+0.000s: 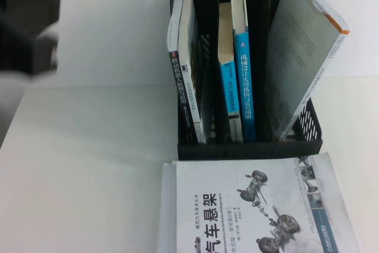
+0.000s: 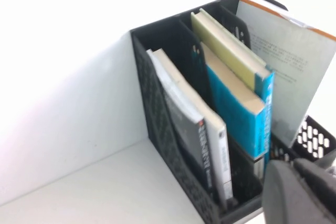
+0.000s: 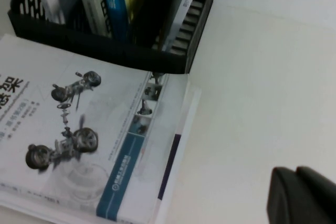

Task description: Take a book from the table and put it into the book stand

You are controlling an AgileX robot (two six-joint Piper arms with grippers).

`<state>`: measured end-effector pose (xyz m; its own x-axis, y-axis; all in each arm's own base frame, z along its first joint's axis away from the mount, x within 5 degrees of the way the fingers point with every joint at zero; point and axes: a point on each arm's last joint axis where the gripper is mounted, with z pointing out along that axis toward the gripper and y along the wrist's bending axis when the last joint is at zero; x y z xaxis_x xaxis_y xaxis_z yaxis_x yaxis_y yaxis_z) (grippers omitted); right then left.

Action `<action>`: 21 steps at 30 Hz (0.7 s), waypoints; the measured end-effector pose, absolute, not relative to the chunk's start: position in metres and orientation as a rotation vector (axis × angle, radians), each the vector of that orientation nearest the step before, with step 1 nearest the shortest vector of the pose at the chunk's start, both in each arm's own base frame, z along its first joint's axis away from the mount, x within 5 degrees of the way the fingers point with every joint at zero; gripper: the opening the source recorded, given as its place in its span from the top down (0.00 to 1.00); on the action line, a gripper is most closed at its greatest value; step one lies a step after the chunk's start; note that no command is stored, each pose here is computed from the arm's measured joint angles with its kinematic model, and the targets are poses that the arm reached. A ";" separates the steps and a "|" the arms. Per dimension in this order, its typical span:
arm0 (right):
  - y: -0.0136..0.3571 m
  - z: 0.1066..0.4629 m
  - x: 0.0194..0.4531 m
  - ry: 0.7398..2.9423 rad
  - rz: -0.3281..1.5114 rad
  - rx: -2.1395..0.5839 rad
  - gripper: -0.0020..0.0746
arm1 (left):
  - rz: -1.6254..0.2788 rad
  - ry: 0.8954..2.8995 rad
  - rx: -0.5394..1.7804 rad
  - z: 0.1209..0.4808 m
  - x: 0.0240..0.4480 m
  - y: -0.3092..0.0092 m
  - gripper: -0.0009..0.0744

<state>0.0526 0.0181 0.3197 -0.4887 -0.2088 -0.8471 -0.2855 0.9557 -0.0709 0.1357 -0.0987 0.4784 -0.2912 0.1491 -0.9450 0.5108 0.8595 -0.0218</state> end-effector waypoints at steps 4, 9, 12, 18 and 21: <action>0.022 0.289 0.055 2.071 0.170 -0.304 0.97 | -0.414 1.790 0.521 0.435 0.123 -0.091 0.99; 0.025 0.254 0.064 2.070 0.250 -0.248 0.97 | -0.376 1.701 0.579 0.392 0.116 -0.086 0.99; 0.024 0.241 0.067 2.063 0.235 -0.245 0.97 | -0.357 1.675 0.612 0.375 0.115 -0.086 0.99; 0.024 0.237 0.068 2.053 0.230 -0.238 0.97 | -0.342 1.693 0.640 0.358 0.116 -0.088 0.99; 0.024 0.237 0.068 2.053 0.230 -0.238 0.97 | -0.337 1.715 0.650 0.350 0.117 -0.088 0.99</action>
<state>0.0683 0.0236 0.2374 -0.4674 -0.0715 -0.8811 -0.2647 0.9623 0.0623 0.1166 -0.0882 0.3502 -0.1326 0.2406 -0.9615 0.5865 0.8011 0.1196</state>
